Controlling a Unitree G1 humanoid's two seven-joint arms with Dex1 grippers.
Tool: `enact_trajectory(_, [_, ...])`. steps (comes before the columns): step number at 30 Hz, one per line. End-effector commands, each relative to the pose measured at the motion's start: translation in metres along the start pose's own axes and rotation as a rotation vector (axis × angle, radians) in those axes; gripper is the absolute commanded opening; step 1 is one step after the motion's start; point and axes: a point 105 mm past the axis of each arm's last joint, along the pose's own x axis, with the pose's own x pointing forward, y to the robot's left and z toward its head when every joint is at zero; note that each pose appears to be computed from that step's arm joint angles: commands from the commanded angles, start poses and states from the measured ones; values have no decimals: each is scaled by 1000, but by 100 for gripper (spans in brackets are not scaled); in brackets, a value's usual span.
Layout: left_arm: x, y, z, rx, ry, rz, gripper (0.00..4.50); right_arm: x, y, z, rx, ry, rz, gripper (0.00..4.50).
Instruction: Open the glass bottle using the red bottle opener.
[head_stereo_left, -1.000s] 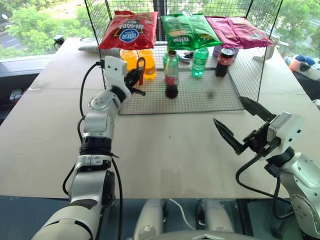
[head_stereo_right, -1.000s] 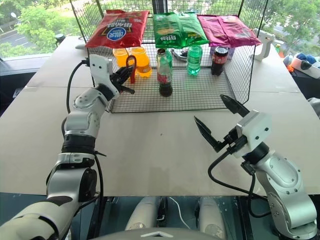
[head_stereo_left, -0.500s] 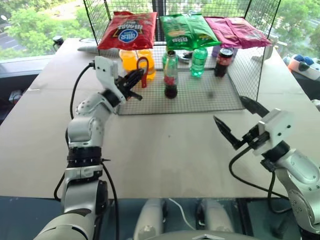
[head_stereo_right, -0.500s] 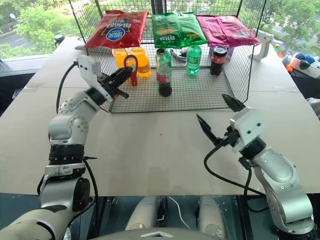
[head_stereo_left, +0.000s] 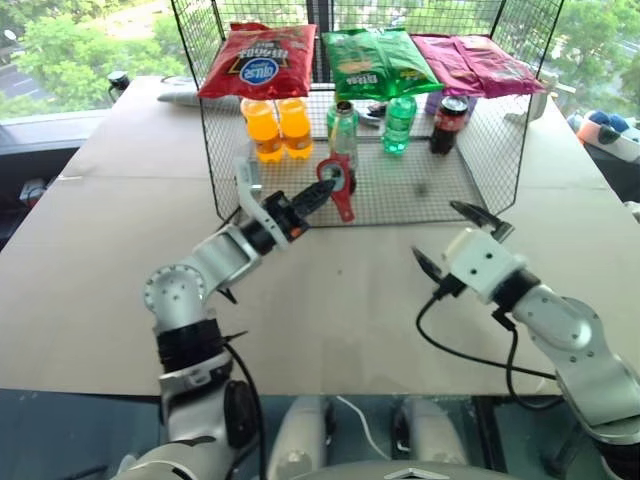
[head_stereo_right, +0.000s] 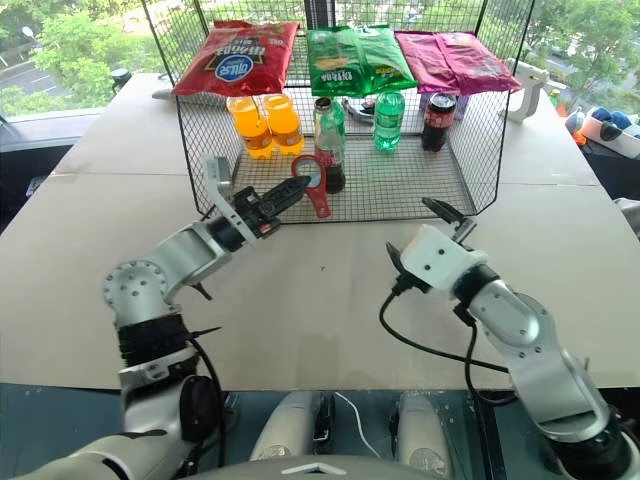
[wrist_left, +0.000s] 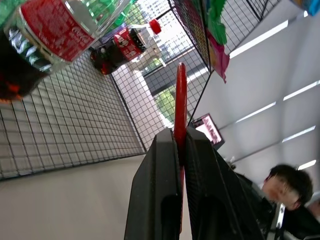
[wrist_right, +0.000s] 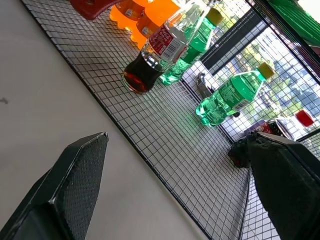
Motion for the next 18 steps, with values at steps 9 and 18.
enact_trajectory(9, [10, -8, 5, 15, -96, 78, 4, 6, 2, 17, 50, -11, 6, 450])
enact_trajectory(18, [-16, -3, 62, 361, -226, 111, 4, 10, 1, 19, 98, -14, -16, 450])
